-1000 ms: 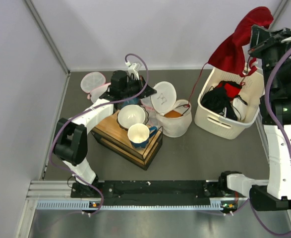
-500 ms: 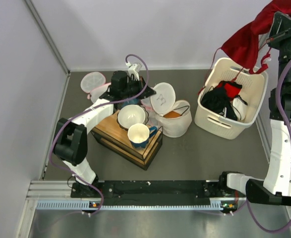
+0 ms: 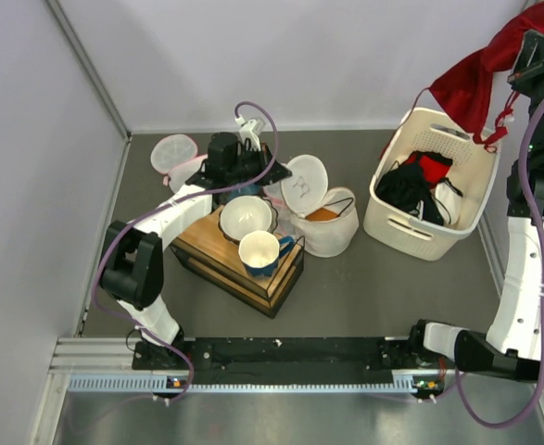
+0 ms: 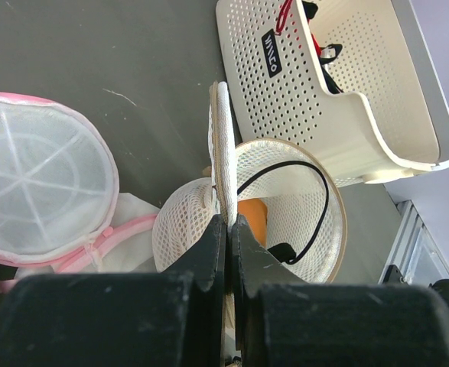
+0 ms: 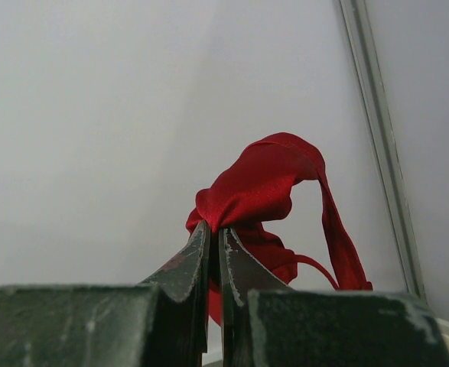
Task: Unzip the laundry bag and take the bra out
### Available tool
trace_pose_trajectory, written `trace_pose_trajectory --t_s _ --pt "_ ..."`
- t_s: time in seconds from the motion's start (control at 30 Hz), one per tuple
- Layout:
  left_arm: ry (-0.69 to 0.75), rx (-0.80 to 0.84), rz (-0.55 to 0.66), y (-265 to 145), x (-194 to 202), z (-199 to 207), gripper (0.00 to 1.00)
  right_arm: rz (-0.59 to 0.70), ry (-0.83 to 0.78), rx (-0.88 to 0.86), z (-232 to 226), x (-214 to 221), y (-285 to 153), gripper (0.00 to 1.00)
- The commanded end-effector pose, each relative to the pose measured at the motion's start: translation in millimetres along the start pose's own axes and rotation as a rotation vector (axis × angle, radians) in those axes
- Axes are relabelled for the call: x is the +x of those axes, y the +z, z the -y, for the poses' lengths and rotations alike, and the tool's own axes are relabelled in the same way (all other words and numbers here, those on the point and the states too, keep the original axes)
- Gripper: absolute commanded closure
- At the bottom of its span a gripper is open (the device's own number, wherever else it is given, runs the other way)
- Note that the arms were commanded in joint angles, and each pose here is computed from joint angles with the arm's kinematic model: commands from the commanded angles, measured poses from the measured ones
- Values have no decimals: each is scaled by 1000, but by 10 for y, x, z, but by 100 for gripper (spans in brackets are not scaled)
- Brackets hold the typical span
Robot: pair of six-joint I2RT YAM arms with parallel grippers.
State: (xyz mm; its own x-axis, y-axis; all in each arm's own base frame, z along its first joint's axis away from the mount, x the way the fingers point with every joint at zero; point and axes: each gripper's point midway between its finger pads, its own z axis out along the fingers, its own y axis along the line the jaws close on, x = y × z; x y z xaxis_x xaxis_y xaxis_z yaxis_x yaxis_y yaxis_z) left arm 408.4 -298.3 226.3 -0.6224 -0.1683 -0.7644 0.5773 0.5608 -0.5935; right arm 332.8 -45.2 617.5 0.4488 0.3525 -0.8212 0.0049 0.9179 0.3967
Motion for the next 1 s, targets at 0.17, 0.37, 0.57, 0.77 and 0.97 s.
trace_pose_trajectory --t_s 0.17,0.37,0.57,0.77,0.97 --pt "34 49 48 -20 -234 188 100 137 -22 -37 -180 -575 -205 100" --pt "38 50 49 -31 -239 197 100 202 -42 -31 -236 -841 -340 100" --pt "35 51 48 -40 -226 201 100 219 -60 -21 -235 -915 -408 100" --pt "32 57 48 -52 -205 208 100 144 -64 -1 -104 -590 -316 100" --pt "32 59 46 -68 -184 214 100 -26 -74 49 228 190 -164 100"
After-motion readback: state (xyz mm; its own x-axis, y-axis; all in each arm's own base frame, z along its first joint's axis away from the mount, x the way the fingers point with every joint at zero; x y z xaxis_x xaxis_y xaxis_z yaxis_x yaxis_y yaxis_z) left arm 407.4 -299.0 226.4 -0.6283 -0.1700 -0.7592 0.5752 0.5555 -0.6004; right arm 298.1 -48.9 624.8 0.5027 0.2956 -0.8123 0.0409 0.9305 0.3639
